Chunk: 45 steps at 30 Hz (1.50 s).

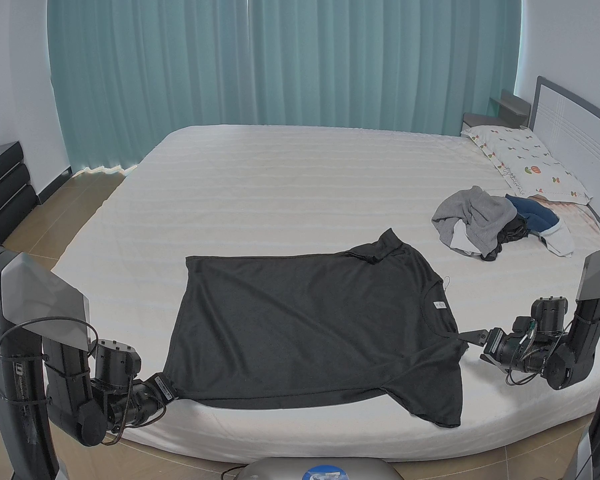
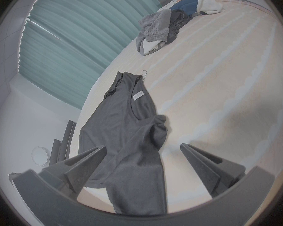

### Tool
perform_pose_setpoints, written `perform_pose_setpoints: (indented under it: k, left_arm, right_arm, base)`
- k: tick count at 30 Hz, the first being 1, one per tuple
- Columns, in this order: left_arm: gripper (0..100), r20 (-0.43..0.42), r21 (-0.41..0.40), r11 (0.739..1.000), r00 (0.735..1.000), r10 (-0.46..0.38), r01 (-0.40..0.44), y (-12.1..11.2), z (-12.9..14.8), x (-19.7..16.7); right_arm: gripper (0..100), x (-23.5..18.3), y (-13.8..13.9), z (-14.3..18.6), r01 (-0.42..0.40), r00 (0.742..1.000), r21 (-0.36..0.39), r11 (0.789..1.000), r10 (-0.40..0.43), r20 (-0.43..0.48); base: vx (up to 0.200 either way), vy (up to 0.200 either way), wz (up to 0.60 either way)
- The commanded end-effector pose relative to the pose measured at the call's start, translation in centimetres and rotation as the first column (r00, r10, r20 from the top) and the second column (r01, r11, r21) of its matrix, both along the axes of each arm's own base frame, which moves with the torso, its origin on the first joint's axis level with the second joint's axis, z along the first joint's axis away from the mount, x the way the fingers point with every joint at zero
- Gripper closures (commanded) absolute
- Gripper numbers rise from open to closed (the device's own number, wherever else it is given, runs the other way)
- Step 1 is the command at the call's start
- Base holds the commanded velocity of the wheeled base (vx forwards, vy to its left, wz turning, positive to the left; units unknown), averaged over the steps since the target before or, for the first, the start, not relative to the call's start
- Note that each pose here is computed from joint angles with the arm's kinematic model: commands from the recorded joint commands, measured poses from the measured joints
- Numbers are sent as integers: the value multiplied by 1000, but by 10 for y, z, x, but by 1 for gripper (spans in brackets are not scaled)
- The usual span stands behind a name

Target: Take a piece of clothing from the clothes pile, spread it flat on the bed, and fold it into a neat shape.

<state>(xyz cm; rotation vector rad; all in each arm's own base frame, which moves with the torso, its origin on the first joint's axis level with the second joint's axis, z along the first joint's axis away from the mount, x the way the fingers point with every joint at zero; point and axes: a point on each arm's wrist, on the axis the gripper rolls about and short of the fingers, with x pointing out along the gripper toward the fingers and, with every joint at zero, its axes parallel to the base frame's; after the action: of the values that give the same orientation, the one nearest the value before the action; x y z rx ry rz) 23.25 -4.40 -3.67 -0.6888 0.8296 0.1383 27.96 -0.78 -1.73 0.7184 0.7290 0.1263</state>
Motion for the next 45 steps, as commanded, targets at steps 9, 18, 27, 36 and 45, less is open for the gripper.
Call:
perform_pose_setpoints:
  k: [9, 18, 27, 36, 45]
  left_arm:
    - [100, -2, 0, 1000, 1000, -1, 1, 0, 0, 0]
    - [100, 0, -1, 1000, 1000, -2, 2, 0, 0, 0]
    - [100, -1, -2, 1000, 1000, 0, 0, 0, 0, 0]
    - [100, -1, -2, 1000, 1000, 0, 0, 0, 0, 0]
    - [100, -1, -3, 1000, 1000, 1, -1, 0, 0, 0]
  right_arm:
    - [0, -25, 17, 10, -100, 995, -33, 994, 99, -13]
    - [0, -34, 19, 8, -139, 990, -69, 988, 137, -33]
    - [0, -45, 23, 4, -193, 980, -103, 976, 188, -60]
    - [0, -51, 24, 0, -237, 968, -127, 963, 223, -114]
    - [0, -52, 25, -3, -252, 963, -127, 959, 234, -135]
  base:
    - [0, 0, 0]
    - [0, 0, 0]
    - [0, 0, 0]
    - [0, 0, 0]
    - [0, 0, 0]
